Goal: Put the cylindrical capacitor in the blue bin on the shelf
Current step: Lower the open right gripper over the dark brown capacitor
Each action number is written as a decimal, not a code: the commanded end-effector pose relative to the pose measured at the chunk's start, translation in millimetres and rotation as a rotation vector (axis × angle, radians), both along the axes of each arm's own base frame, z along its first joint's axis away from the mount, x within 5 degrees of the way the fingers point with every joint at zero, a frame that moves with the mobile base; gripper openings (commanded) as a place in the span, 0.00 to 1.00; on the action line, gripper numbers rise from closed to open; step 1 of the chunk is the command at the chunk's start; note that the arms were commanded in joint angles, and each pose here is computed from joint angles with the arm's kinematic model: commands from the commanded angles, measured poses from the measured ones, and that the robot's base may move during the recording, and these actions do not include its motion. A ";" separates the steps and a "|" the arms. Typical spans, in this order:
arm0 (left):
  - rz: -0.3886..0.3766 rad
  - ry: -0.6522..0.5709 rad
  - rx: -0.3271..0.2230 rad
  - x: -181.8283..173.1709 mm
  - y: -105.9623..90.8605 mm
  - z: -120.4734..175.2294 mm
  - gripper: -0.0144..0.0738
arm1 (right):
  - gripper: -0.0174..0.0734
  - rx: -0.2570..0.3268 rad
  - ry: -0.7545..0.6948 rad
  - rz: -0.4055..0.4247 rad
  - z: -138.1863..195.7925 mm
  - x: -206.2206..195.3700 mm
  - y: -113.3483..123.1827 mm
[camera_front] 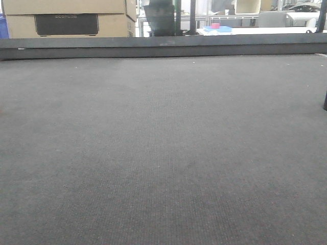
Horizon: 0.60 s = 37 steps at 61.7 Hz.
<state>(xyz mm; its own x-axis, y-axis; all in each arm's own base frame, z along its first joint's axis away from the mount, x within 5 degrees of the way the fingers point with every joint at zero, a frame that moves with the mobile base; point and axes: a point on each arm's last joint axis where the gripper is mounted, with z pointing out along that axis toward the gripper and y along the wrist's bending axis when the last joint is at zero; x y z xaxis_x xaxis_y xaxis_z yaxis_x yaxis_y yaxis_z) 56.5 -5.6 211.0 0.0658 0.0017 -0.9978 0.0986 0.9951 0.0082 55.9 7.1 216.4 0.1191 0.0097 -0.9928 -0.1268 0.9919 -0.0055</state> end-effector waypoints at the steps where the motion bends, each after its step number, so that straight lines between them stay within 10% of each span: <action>1: -0.002 -0.048 -0.018 -0.9 0.0 4.7 0.04 | 0.01 -0.008 -0.061 -0.003 5.1 -1.3 -0.3; 12: -0.003 -0.063 -0.019 -1.1 -0.1 6.1 0.04 | 0.01 0.009 -0.150 -0.008 13.1 -3.1 -1.0; 23: 0.003 -0.044 -0.018 -10.0 1.3 40.6 0.04 | 0.01 0.142 -0.052 0.025 31.1 -7.3 -0.6; 37: 0.012 0.105 0.001 -2.5 1.3 87.7 0.04 | 0.01 0.125 0.029 0.052 76.7 -6.9 2.4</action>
<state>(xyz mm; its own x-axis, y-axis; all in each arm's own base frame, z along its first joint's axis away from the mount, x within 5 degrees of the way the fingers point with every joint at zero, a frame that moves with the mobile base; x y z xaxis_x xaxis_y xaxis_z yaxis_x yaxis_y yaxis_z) 47.4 -3.8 286.6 0.0297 0.0040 -0.9995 0.0895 0.9960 0.0066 44.7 8.2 281.1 0.1231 0.1459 -0.9816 -0.1722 0.9773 0.1237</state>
